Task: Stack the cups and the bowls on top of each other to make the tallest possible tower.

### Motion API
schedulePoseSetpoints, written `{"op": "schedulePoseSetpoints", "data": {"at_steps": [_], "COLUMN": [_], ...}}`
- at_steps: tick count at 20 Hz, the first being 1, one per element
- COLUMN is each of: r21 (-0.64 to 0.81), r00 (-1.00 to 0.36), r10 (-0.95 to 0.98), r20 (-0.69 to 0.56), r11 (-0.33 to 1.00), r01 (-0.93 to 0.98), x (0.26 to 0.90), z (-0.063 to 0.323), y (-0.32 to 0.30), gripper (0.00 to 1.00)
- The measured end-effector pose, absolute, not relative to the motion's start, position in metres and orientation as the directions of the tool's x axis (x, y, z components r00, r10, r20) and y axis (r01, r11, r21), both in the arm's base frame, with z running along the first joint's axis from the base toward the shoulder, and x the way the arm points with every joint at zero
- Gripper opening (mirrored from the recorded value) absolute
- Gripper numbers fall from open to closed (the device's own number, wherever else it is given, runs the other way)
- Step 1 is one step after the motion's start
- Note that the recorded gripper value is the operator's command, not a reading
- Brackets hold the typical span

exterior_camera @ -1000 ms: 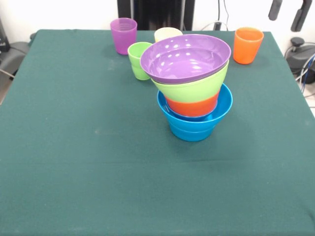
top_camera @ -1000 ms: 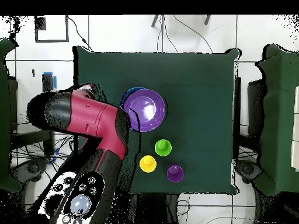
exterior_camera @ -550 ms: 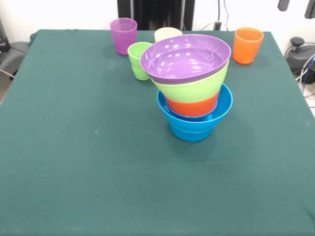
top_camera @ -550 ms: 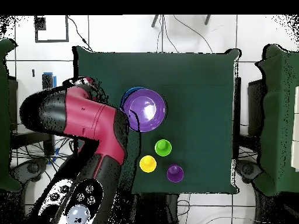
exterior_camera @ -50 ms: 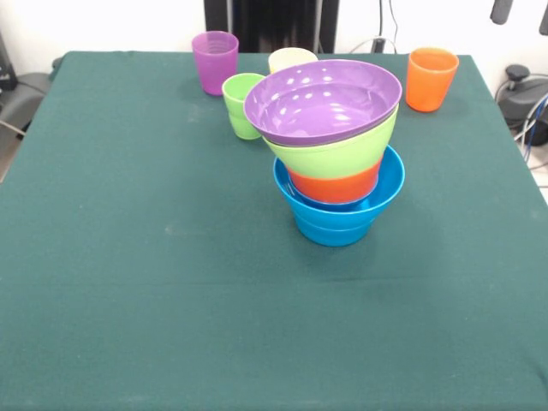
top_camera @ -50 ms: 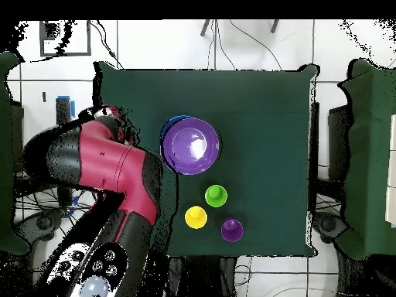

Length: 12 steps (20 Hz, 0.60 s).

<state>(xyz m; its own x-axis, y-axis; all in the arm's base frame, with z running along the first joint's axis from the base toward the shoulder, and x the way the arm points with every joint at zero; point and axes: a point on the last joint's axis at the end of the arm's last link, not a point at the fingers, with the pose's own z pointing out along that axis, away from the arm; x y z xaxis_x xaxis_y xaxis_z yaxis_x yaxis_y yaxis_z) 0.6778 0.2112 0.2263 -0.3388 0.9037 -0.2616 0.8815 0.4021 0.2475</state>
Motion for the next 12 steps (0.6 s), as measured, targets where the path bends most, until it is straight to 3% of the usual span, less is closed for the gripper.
{"op": "schedulePoseSetpoints", "data": {"at_steps": [12], "r21": [0.244], "r00": [-0.322], "r10": [0.891], "r20": [-0.319], "r11": [0.406], "r01": [0.881], "x": [0.642], "z": [0.186], "y": [0.203], "gripper": [1.0]}}
